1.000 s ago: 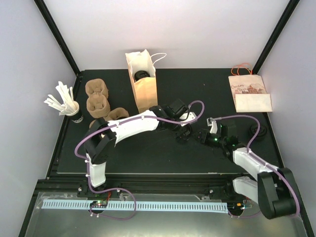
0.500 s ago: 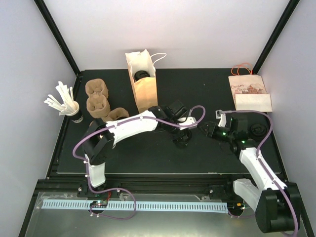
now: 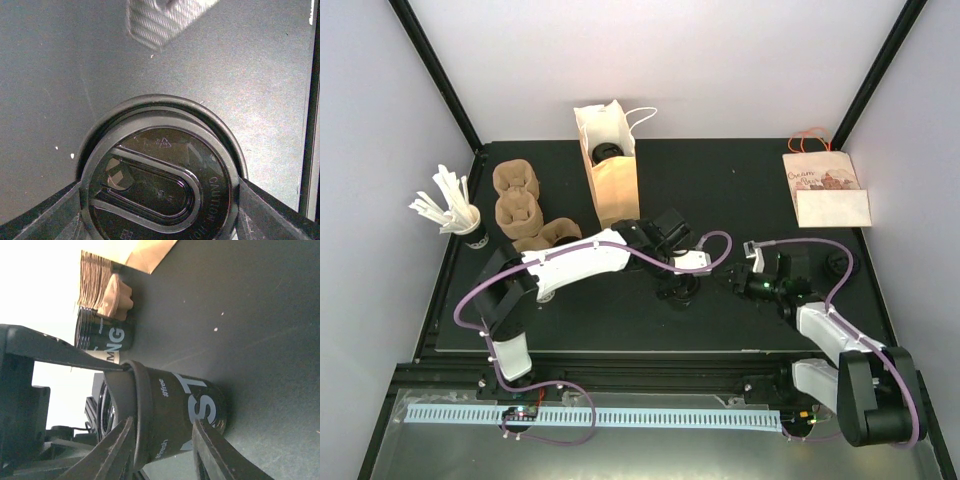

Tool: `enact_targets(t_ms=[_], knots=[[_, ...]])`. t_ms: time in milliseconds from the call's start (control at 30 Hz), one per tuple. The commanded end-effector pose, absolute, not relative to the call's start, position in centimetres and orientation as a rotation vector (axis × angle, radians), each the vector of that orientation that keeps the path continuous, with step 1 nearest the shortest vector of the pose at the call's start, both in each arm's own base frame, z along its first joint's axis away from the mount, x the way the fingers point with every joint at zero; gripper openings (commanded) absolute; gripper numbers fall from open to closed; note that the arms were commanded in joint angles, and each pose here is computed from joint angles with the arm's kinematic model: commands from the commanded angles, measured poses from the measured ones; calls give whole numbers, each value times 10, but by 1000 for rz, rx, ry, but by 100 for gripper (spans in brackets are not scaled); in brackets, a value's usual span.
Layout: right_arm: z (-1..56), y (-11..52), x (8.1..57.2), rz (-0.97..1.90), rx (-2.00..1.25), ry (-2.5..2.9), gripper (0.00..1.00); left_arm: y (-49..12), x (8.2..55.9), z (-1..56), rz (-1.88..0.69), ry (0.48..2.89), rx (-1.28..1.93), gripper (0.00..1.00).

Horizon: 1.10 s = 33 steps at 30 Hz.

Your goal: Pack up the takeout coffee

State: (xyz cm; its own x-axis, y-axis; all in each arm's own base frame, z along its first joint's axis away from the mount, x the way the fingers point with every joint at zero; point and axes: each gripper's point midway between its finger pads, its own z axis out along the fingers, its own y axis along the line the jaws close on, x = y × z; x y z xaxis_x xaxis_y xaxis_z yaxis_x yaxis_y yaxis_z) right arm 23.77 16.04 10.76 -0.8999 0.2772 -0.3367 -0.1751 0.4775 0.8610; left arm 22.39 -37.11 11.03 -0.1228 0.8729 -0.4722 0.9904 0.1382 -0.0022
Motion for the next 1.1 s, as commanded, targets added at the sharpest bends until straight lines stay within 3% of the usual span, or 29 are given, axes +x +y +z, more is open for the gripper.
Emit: enact_targets(t_ms=[0,633,1067], knots=[[114,174,235,1475,-12,2247,34,-348,204,83,-402,2087,1958,61],[110,194,252,1483,-27,2270,28,-344,206,77,-360,2088,1972,60],[66,209,244,1433,7,2396,24,-346,209,70,-348,2106,1965,60]])
